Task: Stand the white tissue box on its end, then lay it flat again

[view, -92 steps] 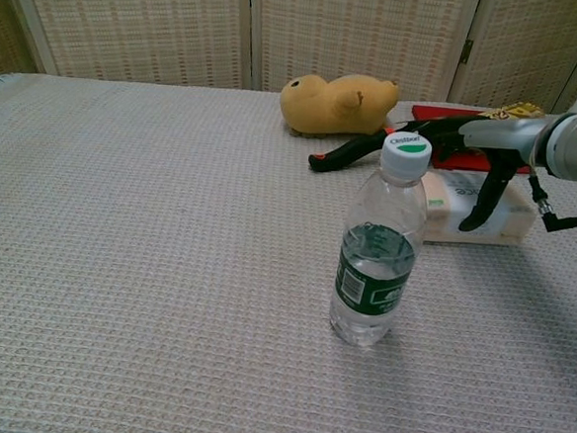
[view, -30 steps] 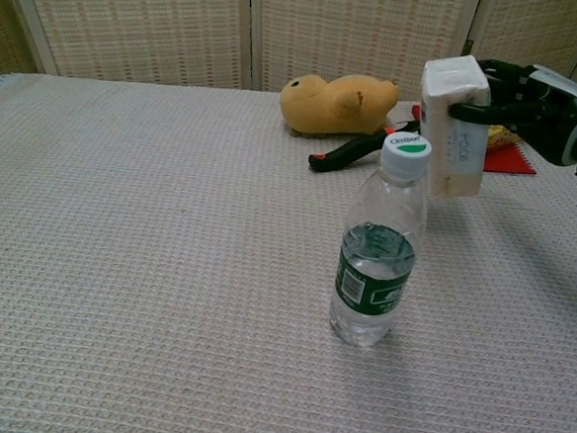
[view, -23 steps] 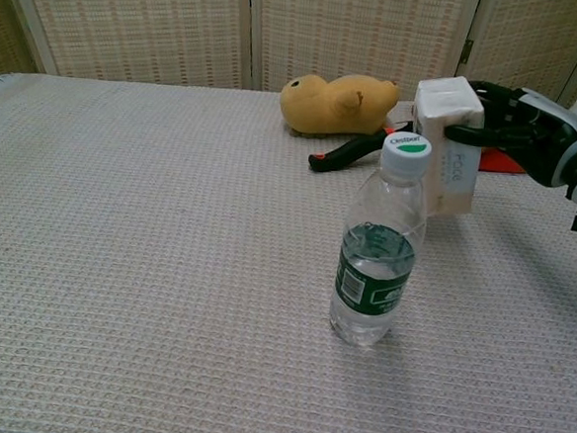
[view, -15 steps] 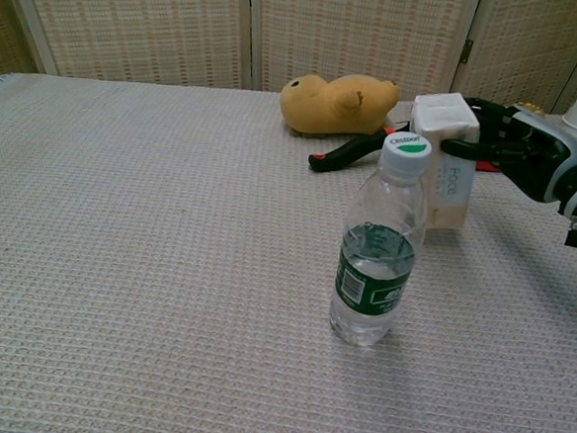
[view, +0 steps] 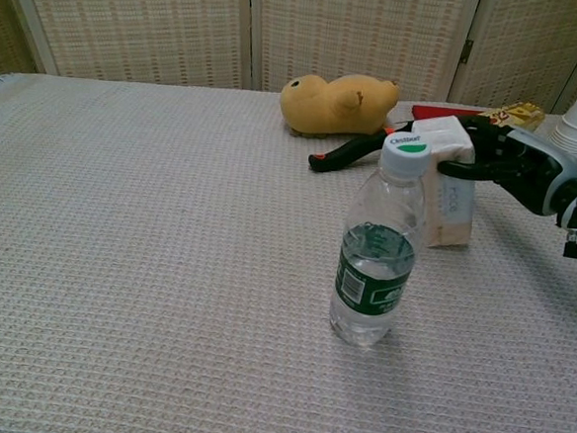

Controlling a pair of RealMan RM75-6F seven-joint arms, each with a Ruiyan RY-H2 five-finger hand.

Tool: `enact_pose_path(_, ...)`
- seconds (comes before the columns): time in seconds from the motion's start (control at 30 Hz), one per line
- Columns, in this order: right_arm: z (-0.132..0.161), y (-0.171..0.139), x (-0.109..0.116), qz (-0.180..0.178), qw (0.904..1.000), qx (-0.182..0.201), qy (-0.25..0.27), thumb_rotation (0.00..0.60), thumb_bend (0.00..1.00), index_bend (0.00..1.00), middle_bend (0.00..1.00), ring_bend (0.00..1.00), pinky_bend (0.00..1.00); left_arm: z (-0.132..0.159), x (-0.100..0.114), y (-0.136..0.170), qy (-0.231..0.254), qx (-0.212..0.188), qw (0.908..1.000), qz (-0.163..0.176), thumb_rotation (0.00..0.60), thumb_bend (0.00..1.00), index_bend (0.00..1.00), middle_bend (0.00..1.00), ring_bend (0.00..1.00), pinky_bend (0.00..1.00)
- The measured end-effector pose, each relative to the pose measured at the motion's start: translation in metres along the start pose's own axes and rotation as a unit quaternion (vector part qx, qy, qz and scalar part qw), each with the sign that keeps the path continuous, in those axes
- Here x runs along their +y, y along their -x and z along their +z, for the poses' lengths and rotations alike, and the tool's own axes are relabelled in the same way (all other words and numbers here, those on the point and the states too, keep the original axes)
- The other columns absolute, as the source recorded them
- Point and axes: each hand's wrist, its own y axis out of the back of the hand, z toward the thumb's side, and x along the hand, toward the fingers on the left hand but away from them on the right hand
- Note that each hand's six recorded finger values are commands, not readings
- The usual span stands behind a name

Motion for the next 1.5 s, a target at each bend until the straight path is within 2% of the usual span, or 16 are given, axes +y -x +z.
enact_pose_path(0.37, -0.015, -0.010, 0.007, 0.003, 0.9993, -0.029, -0.022, 0.600, 0.09, 0.48, 0.45, 0.36, 0.00, 0.001, 0.000, 0.001, 0.000, -0.001, 1.0000, -0.001, 0.600, 0.48, 0.16, 0.00, 0.00, 0.09)
enact_pose_path(0.53, -0.015, -0.014, 0.014, -0.002, 0.9988, -0.030, -0.038, 0.600, 0.09, 0.46, 0.45, 0.35, 0.00, 0.002, 0.000, 0.001, 0.000, -0.004, 1.0000, -0.001, 0.600, 0.48, 0.16, 0.00, 0.00, 0.09)
enact_pose_path(0.63, -0.013, -0.014, 0.015, 0.001, 0.9986, -0.028, -0.045, 0.600, 0.09, 0.43, 0.45, 0.34, 0.00, 0.004, 0.000, 0.001, 0.001, -0.005, 1.0000, -0.001, 0.600, 0.48, 0.16, 0.00, 0.00, 0.09)
enact_pose_path(0.73, -0.010, -0.012, 0.015, 0.005, 0.9983, -0.026, -0.052, 0.600, 0.10, 0.33, 0.45, 0.30, 0.00, 0.004, 0.000, 0.002, 0.001, -0.007, 1.0000, 0.000, 0.600, 0.48, 0.16, 0.00, 0.00, 0.09)
enact_pose_path(0.8, -0.009, -0.011, 0.013, 0.007, 0.9981, -0.027, -0.054, 0.600, 0.10, 0.25, 0.41, 0.25, 0.00, 0.005, 0.000, 0.002, 0.001, -0.007, 1.0000, 0.000, 0.600, 0.48, 0.16, 0.00, 0.00, 0.09)
enact_pose_path(0.9, -0.008, -0.010, 0.012, 0.015, 0.9978, -0.031, -0.057, 0.600, 0.09, 0.11, 0.30, 0.17, 0.00, 0.004, 0.001, 0.001, 0.001, -0.006, 1.0000, 0.002, 0.600, 0.48, 0.16, 0.00, 0.00, 0.09)
enact_pose_path(0.97, -0.007, -0.009, 0.012, 0.021, 0.9974, -0.033, -0.060, 0.600, 0.08, 0.06, 0.25, 0.13, 0.00, 0.004, 0.001, 0.001, 0.003, -0.006, 1.0000, 0.002, 0.600, 0.48, 0.16, 0.00, 0.00, 0.09)
enact_pose_path(1.1, -0.005, -0.008, 0.012, 0.025, 0.9972, -0.032, -0.062, 0.600, 0.00, 0.03, 0.17, 0.07, 0.00, 0.004, 0.002, 0.002, 0.002, -0.007, 1.0000, 0.004, 0.600, 0.48, 0.16, 0.00, 0.00, 0.09)
enact_pose_path(1.5, 0.003, -0.015, 0.027, 0.019, 0.9971, -0.025, -0.069, 0.600, 0.00, 0.00, 0.10, 0.01, 0.00, 0.006, 0.003, 0.002, 0.001, -0.010, 0.9999, 0.006, 0.600, 0.48, 0.17, 0.00, 0.00, 0.09)
